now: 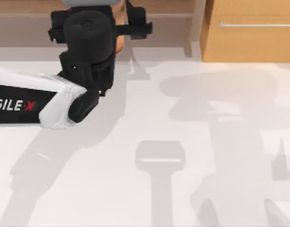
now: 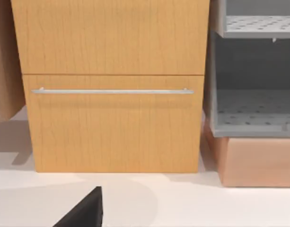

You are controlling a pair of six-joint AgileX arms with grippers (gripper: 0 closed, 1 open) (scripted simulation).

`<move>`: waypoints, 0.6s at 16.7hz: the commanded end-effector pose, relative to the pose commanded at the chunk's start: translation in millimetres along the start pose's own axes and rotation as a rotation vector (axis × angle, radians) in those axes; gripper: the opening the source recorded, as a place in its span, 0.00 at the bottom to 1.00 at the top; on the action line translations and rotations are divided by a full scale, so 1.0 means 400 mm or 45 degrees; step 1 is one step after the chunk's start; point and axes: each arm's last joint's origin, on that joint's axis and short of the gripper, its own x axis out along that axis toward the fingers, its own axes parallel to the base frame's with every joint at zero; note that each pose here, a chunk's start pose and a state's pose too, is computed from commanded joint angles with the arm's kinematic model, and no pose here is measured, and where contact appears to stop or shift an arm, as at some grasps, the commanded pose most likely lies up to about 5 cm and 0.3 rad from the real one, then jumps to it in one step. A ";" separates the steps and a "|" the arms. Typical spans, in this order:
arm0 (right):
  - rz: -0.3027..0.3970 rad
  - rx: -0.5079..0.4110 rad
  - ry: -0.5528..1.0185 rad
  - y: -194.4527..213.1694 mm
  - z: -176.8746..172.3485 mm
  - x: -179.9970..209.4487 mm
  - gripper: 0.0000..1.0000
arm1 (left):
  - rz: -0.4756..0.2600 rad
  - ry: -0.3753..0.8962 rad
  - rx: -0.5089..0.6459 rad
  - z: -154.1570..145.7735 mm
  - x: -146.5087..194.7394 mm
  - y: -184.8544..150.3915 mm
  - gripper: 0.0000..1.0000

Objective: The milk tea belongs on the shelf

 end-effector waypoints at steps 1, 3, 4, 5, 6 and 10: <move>0.000 0.000 0.000 0.000 0.000 0.000 1.00 | 0.003 0.003 0.002 0.017 0.018 0.014 0.00; 0.000 0.000 0.000 0.000 0.000 0.000 1.00 | 0.006 -0.011 -0.003 0.058 0.050 0.045 0.00; 0.000 0.000 0.000 0.000 0.000 0.000 1.00 | 0.008 -0.015 -0.002 0.079 0.064 0.059 0.00; 0.000 0.000 0.000 0.000 0.000 0.000 1.00 | 0.009 -0.010 0.004 0.099 0.078 0.074 0.00; 0.000 0.000 0.000 0.000 0.000 0.000 1.00 | 0.011 0.006 0.016 0.116 0.094 0.091 0.00; 0.000 0.000 0.000 0.000 0.000 0.000 1.00 | 0.015 0.080 0.058 0.181 0.153 0.171 0.00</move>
